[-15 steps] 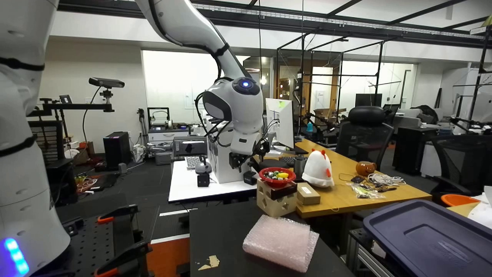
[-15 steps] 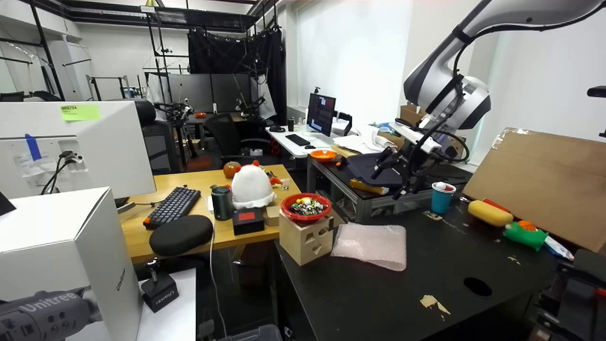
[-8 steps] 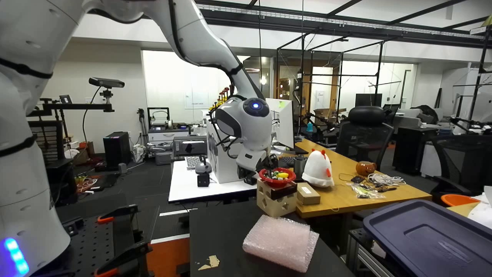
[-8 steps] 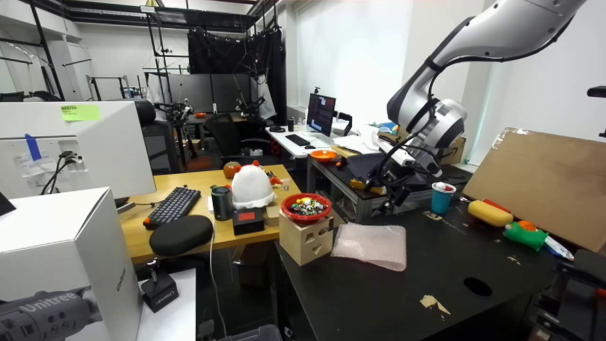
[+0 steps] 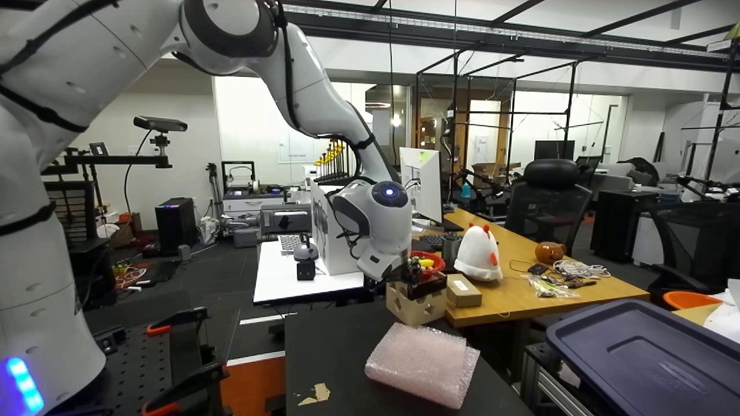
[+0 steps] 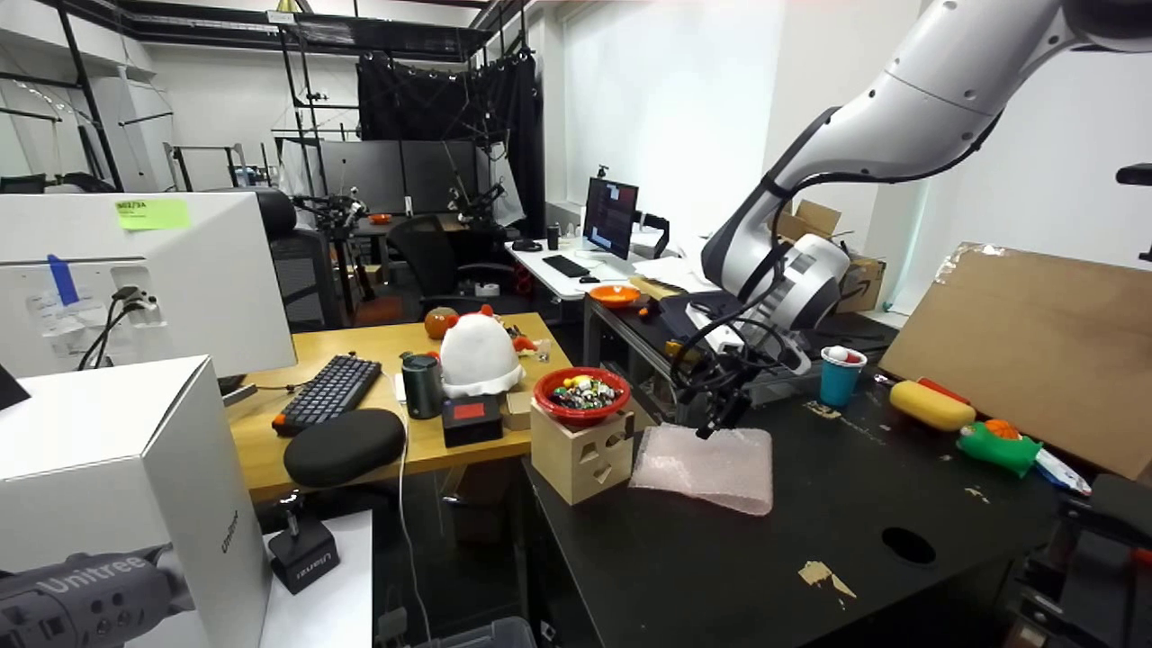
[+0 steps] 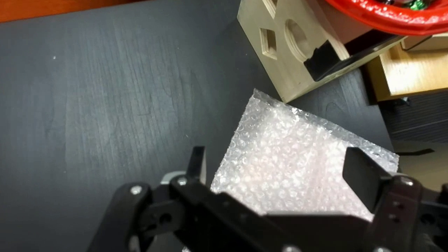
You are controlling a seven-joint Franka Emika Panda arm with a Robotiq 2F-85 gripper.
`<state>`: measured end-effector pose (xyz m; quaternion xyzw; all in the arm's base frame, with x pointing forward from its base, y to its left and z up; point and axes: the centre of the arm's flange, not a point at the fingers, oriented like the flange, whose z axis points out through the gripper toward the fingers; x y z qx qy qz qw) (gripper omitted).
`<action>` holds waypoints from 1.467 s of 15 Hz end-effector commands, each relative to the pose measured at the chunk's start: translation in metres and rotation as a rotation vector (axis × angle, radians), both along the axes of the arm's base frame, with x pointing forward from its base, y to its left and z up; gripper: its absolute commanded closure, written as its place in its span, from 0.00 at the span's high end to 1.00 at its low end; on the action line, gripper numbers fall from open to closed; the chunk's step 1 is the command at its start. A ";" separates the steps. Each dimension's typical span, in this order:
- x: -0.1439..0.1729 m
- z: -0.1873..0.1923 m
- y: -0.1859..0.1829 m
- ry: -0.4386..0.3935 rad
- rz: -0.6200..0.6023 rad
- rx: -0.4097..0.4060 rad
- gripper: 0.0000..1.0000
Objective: Unfold the pink plastic
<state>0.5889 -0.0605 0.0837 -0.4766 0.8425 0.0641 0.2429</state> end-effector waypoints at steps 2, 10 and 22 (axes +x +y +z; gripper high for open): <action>0.023 -0.045 0.022 0.028 -0.094 -0.068 1.00; 0.034 -0.105 0.052 0.011 -0.147 -0.217 1.00; 0.048 -0.104 0.065 -0.072 -0.173 -0.253 0.42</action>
